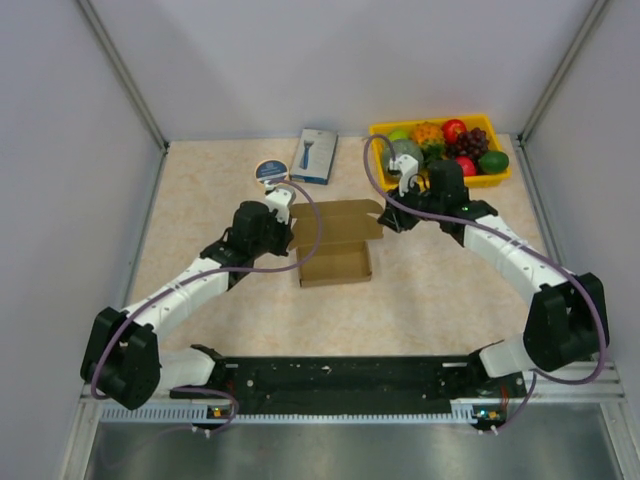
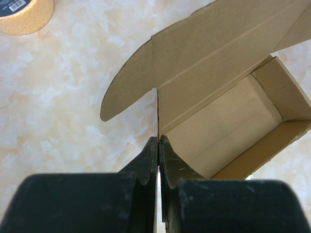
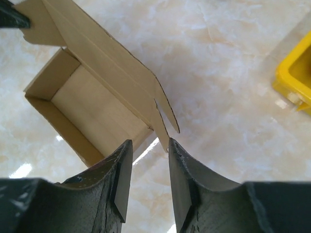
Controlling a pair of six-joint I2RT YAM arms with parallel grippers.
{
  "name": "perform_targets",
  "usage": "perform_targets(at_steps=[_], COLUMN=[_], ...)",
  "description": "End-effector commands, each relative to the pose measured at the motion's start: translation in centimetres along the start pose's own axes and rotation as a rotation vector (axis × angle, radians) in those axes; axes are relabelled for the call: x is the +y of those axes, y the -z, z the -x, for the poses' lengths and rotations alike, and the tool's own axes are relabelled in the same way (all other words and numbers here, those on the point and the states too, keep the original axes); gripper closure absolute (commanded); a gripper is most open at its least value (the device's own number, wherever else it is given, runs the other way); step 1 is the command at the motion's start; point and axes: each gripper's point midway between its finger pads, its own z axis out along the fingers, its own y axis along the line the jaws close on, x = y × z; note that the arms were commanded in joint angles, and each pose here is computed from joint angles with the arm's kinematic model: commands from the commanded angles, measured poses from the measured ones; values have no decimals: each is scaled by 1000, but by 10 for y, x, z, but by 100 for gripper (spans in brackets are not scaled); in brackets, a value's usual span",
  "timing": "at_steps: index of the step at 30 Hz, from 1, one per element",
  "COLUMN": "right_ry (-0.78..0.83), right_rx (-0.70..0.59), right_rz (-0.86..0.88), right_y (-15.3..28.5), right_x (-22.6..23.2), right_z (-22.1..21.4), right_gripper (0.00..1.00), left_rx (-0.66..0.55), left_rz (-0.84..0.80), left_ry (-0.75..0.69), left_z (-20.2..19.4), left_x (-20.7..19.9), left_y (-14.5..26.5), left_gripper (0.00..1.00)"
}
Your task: Fold the paper box
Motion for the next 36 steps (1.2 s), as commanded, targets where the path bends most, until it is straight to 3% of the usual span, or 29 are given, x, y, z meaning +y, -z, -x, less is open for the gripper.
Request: perform_targets(at_steps=[1, 10, 21, 25, 32, 36], right_ry=[115, 203, 197, 146, 31, 11], right_rx=[-14, 21, 49, 32, 28, 24], right_rz=[100, -5, 28, 43, 17, -55], right_y=[-6, -26, -43, -47, -44, -41], right_x=[7, -4, 0, 8, 22, 36], right_z=[8, -3, -11, -8, -7, -9], right_gripper=[65, 59, 59, 68, 100, 100], left_rx=[-75, -75, -72, -75, -101, -162], left_rz=[8, 18, 14, 24, 80, 161], left_ry=[-27, -35, -41, -36, 38, 156], left_z=[18, 17, 16, 17, 20, 26], left_x=[0, 1, -1, 0, -4, -3], left_y=[6, 6, 6, 6, 8, 8], left_gripper=[100, 100, 100, 100, 100, 100])
